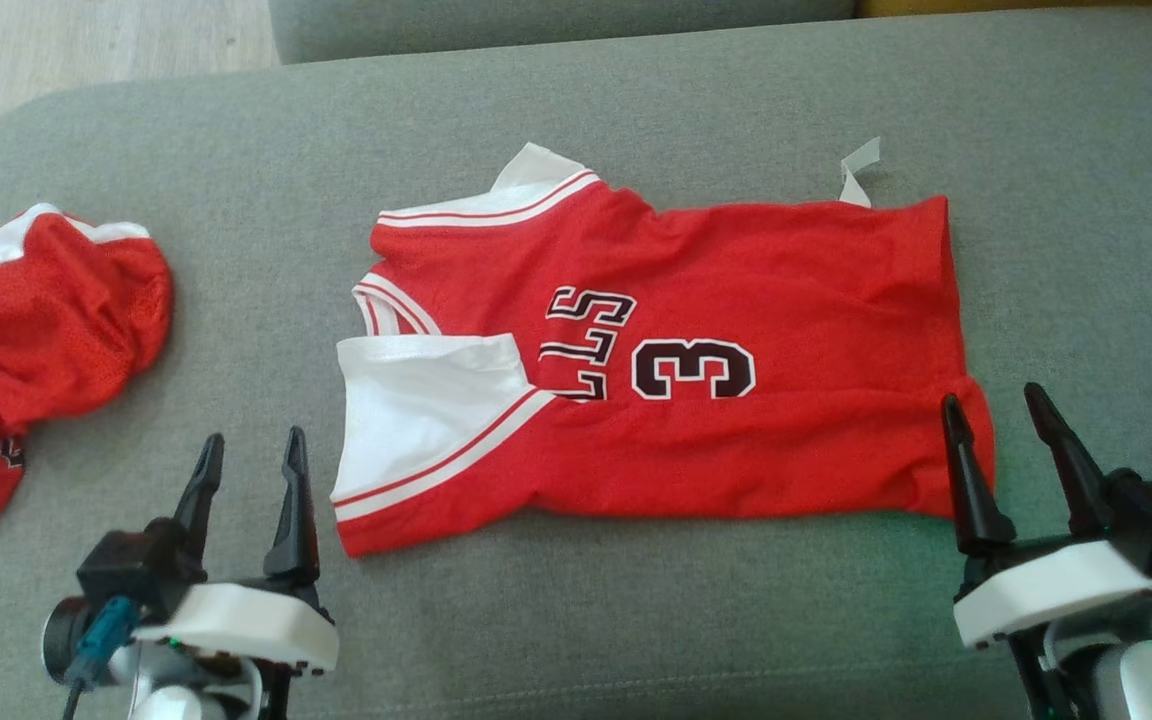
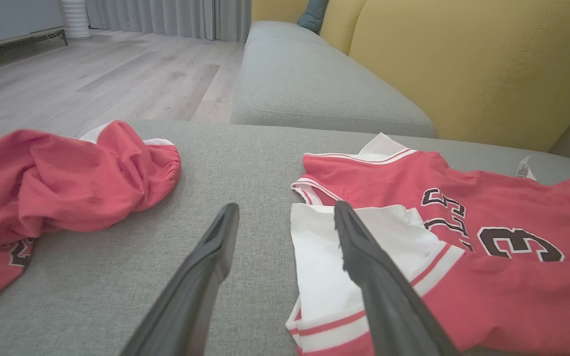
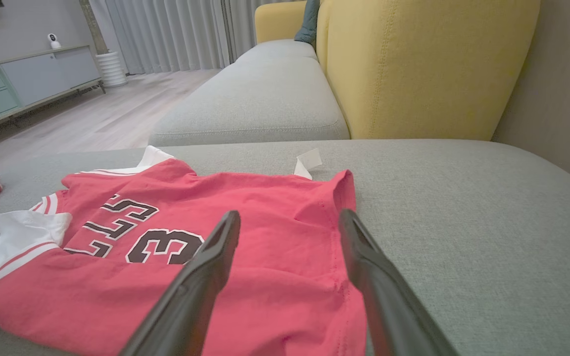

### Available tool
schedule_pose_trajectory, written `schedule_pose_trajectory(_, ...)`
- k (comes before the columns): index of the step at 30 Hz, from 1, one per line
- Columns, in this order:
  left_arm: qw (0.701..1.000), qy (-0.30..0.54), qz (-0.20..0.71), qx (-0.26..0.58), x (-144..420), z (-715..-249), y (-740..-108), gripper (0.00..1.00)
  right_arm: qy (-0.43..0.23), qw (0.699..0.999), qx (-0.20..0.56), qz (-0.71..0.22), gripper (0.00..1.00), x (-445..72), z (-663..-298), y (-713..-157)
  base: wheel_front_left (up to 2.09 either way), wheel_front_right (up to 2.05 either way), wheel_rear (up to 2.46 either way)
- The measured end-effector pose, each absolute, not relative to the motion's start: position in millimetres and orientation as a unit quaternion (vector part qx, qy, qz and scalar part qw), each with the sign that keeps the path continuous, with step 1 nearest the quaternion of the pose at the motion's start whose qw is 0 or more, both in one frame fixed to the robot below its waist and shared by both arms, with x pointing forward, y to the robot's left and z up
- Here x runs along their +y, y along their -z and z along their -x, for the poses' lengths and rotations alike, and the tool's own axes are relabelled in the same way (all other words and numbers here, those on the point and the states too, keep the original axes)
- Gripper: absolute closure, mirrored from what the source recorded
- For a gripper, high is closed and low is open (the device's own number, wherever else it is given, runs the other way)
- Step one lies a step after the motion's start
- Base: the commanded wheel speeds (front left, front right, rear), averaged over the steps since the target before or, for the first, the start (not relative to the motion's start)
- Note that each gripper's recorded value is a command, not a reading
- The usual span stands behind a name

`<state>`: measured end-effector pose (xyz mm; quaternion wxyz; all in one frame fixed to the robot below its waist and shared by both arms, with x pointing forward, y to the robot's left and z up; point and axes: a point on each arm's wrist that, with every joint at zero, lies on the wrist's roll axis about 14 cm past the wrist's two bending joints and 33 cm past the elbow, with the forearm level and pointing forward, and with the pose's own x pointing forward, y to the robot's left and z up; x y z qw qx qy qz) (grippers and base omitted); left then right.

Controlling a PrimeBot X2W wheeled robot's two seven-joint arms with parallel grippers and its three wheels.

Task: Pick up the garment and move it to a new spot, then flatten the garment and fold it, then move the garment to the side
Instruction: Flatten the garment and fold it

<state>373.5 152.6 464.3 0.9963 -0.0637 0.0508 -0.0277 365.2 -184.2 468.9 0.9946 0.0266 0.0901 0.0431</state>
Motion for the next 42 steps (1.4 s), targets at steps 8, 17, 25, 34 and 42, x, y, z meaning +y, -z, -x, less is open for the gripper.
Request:
schedule_pose_trajectory(8, 0.996, 0.029, 0.060, 0.061, 153.4, -372.8, -458.8, 0.00, -0.042, 0.994, 0.094, -0.030, 0.00, -183.6, -365.9, -467.8, 0.00, 0.00, 0.00)
schedule_pose_trajectory(17, 0.989, 0.049, 0.075, 0.120, 142.1, -369.9, -430.6, 0.00, -0.031, 0.987, 0.155, -0.035, 0.00, -188.9, -363.9, -439.3, 0.00, 0.00, 0.00)
schedule_pose_trajectory(25, 0.970, 0.060, 0.104, 0.210, 134.7, -374.7, -387.1, 0.00, -0.005, 0.966, 0.254, -0.048, 0.00, -201.4, -357.2, -398.5, 0.00, 0.00, 0.00)
schedule_pose_trajectory(34, 0.948, 0.077, 0.140, 0.277, 122.6, -376.4, -359.5, 0.00, 0.018, 0.937, 0.344, -0.061, 0.00, -211.6, -346.8, -363.8, 0.00, 0.00, 0.00)
schedule_pose_trajectory(42, 0.929, 0.080, 0.176, 0.314, 120.2, -375.2, -351.8, 1.00, 0.023, 0.922, 0.377, -0.085, 0.20, -209.9, -342.4, -354.8, 0.00, 0.00, 0.00)
